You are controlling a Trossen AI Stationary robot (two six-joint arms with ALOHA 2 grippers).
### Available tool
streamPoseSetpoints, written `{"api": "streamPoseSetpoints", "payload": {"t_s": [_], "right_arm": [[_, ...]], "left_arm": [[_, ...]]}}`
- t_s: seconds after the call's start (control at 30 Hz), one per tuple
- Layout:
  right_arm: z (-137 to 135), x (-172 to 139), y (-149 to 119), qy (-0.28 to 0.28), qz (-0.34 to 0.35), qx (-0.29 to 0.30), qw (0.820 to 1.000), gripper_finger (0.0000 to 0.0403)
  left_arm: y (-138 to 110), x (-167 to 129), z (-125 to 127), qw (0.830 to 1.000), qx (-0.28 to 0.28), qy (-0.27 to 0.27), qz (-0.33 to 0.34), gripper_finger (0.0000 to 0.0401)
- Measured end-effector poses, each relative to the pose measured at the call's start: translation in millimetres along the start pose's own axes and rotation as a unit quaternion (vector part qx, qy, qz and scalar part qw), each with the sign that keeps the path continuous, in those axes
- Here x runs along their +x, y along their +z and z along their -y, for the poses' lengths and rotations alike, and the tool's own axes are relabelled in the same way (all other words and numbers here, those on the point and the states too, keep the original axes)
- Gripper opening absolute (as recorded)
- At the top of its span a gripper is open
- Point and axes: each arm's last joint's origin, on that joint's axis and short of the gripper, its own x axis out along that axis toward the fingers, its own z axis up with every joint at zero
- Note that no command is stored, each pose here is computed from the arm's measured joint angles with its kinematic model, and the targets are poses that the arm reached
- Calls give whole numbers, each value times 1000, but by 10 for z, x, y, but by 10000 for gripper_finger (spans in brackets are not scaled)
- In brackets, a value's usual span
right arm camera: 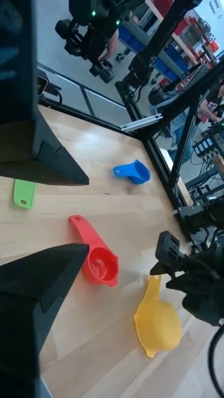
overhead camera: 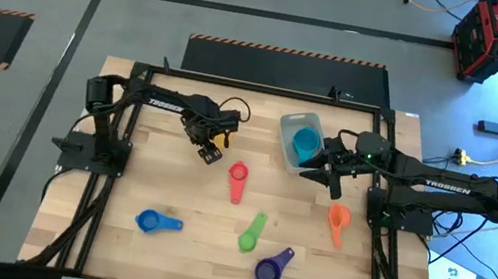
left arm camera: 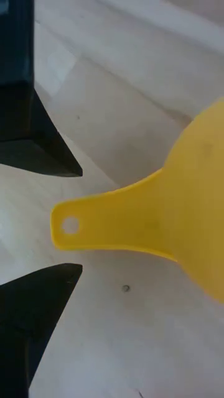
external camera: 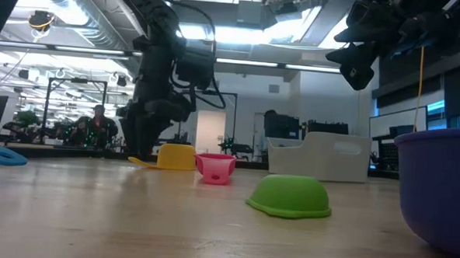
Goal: Nest measuring cups in basket
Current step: Stack the yellow measuring cup on top of the light blue measuring cup in the grey bin
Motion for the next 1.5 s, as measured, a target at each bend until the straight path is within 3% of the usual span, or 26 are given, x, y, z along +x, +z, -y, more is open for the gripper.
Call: {"api": "streamPoseSetpoints", "payload": {"t_s": [1.17, 1.5], "right_arm": [[0, 0, -2, 0, -1, 0, 1000, 168], [1, 0, -2, 0, -1, 0, 1000, 168]], "left_arm": [[42, 133, 30, 1000, 10, 10, 18, 235], [41, 134, 31, 1000, 7, 10, 18, 207]]}}
